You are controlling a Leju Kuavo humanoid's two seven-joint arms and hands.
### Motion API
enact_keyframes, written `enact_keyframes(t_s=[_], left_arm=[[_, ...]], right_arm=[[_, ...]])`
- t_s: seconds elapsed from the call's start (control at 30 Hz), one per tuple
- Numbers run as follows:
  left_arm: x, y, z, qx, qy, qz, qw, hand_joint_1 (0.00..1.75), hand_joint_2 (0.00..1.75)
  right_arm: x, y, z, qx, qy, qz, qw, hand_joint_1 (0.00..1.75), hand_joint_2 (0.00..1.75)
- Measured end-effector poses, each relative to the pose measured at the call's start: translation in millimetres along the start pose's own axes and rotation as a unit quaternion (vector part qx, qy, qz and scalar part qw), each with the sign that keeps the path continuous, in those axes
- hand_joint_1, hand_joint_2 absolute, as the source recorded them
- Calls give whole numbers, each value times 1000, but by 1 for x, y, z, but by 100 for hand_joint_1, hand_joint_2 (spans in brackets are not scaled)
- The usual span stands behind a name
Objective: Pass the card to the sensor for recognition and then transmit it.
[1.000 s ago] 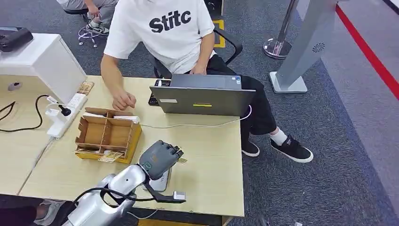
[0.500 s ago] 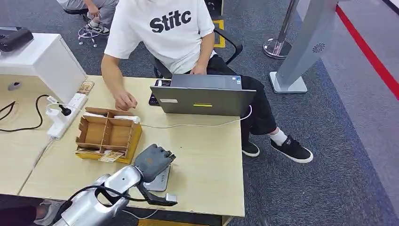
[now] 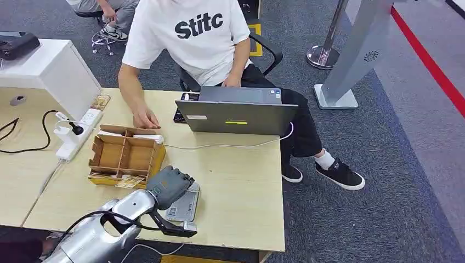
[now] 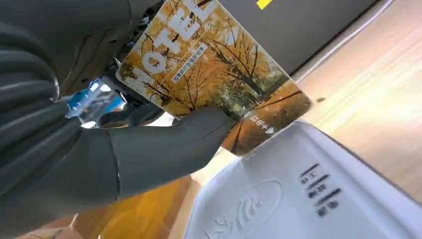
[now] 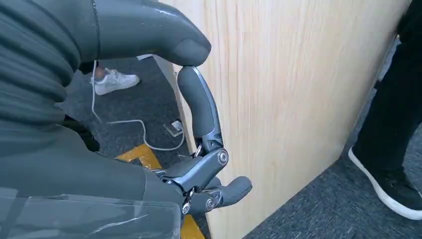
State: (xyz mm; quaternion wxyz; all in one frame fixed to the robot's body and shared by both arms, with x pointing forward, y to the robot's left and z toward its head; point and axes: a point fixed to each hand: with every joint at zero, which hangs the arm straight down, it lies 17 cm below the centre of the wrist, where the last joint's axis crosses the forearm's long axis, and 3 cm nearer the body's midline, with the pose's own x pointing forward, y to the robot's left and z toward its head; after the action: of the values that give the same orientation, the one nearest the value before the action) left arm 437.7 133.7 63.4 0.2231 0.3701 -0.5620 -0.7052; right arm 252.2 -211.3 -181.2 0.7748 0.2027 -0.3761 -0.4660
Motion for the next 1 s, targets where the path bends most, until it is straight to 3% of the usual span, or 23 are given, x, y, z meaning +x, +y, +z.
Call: enact_keyframes(t_s=[0.1, 0.2, 0.27, 0.4, 0.53, 0.8, 1.0], left_arm=[[2, 17, -7, 36, 20, -16, 999, 175, 175], [1, 62, -17, 113, 64, -35, 991, 175, 175], [-12, 95, -20, 153, 100, -28, 983, 175, 175], [-47, 125, -15, 188, 151, -14, 970, 175, 175], [-87, 142, -4, 208, 198, -5, 958, 175, 175], [-135, 152, 16, 226, 269, 11, 936, 175, 175], [-158, 155, 28, 239, 294, 14, 925, 175, 175]], right_arm=[[1, 0, 0, 0, -2, 0, 1000, 0, 175], [0, 0, 0, -1, -1, 2, 1000, 0, 175], [-1, 0, 0, -2, 2, 6, 1000, 0, 175], [-4, 1, 0, 0, 11, 12, 1000, 0, 175], [-6, 3, -1, 2, 14, 17, 1000, 0, 175], [-9, 6, -3, 7, 24, 25, 999, 0, 175], [-9, 10, -4, 12, 26, 29, 999, 0, 175]])
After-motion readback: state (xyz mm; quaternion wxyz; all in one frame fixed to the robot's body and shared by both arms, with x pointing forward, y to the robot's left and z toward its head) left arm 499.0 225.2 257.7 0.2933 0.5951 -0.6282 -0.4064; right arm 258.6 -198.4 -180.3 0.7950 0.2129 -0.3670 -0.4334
